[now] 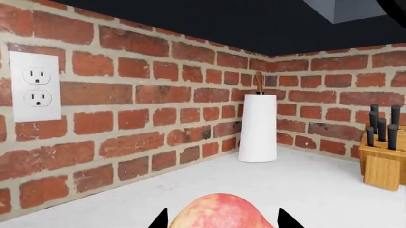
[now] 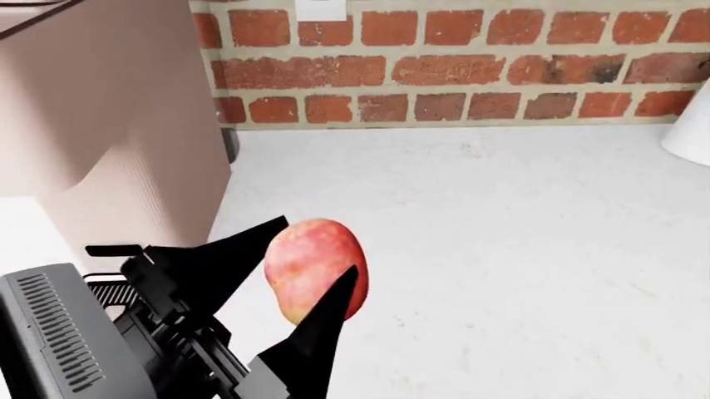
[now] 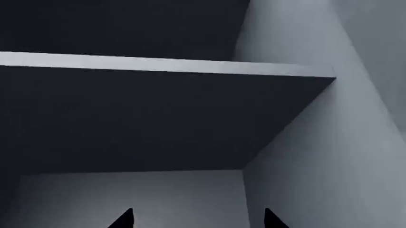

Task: Pick the peach, banana from the counter and place them in the cabinet. Then close the cabinet.

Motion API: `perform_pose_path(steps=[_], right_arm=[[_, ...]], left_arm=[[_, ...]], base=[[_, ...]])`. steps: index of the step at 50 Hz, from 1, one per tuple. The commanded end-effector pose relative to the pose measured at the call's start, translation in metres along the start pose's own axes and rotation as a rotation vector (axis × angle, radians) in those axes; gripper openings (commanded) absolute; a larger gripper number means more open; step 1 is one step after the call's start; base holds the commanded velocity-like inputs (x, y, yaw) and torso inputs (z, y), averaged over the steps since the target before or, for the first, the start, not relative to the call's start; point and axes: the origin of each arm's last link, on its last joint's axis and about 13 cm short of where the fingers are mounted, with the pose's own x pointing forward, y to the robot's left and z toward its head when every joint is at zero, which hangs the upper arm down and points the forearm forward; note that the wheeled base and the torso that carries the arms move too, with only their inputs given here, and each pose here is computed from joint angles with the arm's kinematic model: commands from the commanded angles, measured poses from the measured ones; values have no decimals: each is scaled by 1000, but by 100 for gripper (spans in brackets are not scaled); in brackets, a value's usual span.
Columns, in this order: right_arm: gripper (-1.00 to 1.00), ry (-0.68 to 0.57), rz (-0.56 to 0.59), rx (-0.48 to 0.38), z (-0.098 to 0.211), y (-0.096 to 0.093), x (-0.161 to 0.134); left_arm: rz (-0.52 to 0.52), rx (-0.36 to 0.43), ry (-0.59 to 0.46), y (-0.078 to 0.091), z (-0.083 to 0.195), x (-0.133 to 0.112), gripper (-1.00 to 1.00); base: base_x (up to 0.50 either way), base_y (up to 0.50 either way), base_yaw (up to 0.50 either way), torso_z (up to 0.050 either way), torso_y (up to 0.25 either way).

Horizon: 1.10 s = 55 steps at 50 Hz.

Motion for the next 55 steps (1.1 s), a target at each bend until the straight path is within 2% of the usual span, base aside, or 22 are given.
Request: perform_pose_path(steps=[1,10,18,24,30,45,55], right_arm=[[100,-264,70,151,33,3,-17],[100,-330,157,218,35,5,-53],[100,-422,215,215,38,5,-83],[100,-505,233,226,38,-2,-112],[100,-607,222,199,38,-11,-141],[100,-614,186,199,18,-40,-188],[100,-585,206,188,5,-46,-213]], left_arm=[[6,-22,-10,0,-1,0,-100],[9,-25,-14,0,-1,-1,-100],[6,-24,-12,-1,-1,1,-100],[6,-26,-12,0,-1,2,-100],[9,-30,-12,-1,-1,1,-100],[23,-32,-24,-1,1,0,-100],[23,-33,-26,3,-2,3,-100]], base=[[0,0,0,0,0],[0,0,0,0,0],[0,0,0,0,0],[0,0,0,0,0],[0,0,0,0,0],[0,0,0,0,0],[0,0,0,0,0]])
